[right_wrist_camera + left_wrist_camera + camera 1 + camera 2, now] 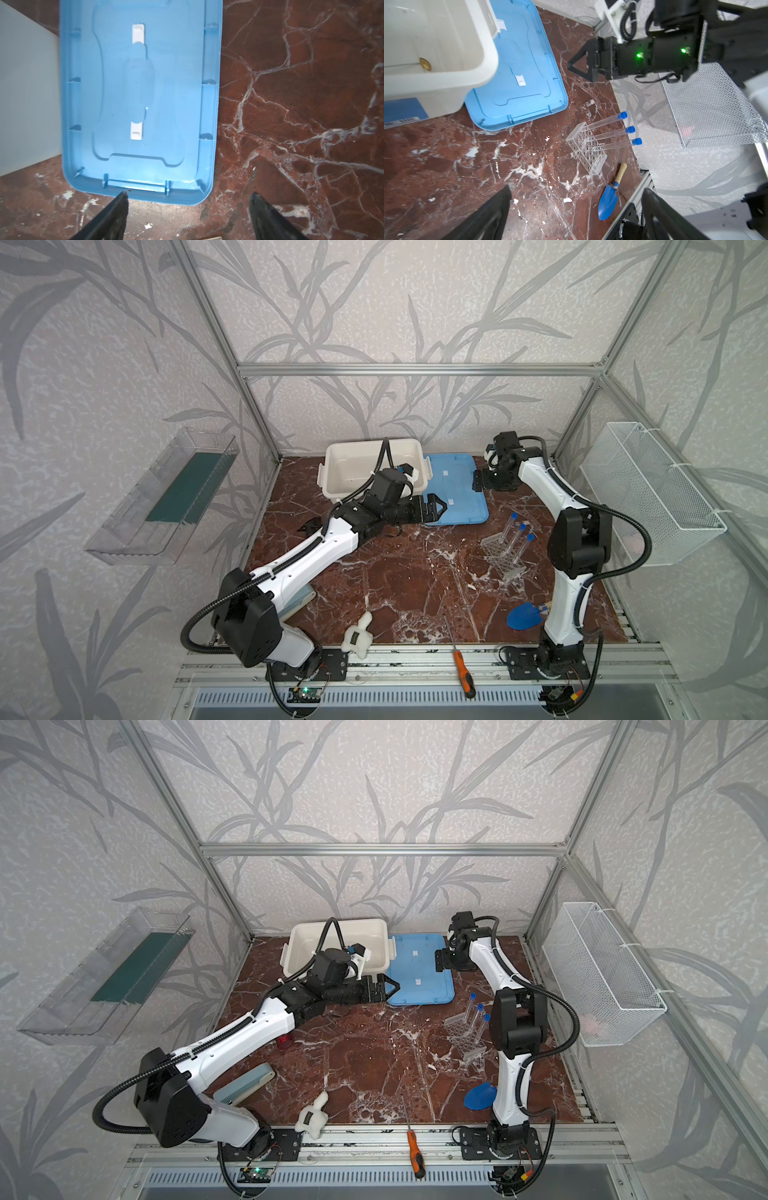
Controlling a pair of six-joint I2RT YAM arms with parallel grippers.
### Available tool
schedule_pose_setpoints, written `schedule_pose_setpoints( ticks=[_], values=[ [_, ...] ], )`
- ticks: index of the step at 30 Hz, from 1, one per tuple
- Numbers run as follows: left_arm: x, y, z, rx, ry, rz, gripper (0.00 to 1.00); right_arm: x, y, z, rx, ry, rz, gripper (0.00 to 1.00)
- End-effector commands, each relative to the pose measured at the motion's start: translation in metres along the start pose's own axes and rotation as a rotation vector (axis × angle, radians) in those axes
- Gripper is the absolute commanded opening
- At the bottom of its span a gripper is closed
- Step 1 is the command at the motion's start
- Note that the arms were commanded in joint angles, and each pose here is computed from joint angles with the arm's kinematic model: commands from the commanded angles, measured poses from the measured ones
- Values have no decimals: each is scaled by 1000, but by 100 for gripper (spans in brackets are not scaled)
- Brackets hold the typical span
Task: Organize the chemistry lab equipment
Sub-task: 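Raise the left gripper from the bin while the right moves to the lid edge, then grip the blue lid edge farthest from the bin with the right gripper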
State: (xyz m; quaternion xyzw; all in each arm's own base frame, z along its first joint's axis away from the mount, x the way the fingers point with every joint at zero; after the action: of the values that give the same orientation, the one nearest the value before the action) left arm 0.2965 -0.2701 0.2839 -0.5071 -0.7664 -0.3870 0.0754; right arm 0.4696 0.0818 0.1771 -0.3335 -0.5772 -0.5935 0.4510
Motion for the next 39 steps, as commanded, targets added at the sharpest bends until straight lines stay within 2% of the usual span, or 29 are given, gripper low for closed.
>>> schedule_pose_setpoints(
  ticks=[1, 11, 15, 26, 35, 39],
  values=[
    [-7, 6, -5, 38, -57, -60, 99, -11, -2, -7, -12, -14, 76, 79],
    [-36, -11, -4, 48, -59, -16, 99, -56, 13, -19, -12, -58, 110, 49],
    [-42, -13, -2, 46, -49, -4, 99, -72, 17, -20, -6, -57, 123, 41],
    [-58, -18, 6, 65, -42, 21, 99, -104, 14, -26, 5, -77, 184, 25],
    [-63, -19, 9, 67, -34, 28, 99, -118, 8, -30, 11, -67, 210, 20],
    [-59, -18, 9, 60, -20, 18, 99, -122, 7, -31, 14, -51, 215, 11]
  ],
)
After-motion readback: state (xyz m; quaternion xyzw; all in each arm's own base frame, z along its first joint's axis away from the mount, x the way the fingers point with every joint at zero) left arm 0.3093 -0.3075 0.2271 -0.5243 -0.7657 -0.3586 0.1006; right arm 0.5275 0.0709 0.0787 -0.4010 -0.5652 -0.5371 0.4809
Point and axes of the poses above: each gripper's point midway between its finger pads, its own x axis back along the fingers, its own z axis along the line the jaws close on, y = z × x, the point moved 6 cm from there along x, back along the fingers, and after that the axes turned 3 degrees about x, right-handed, at the moved point
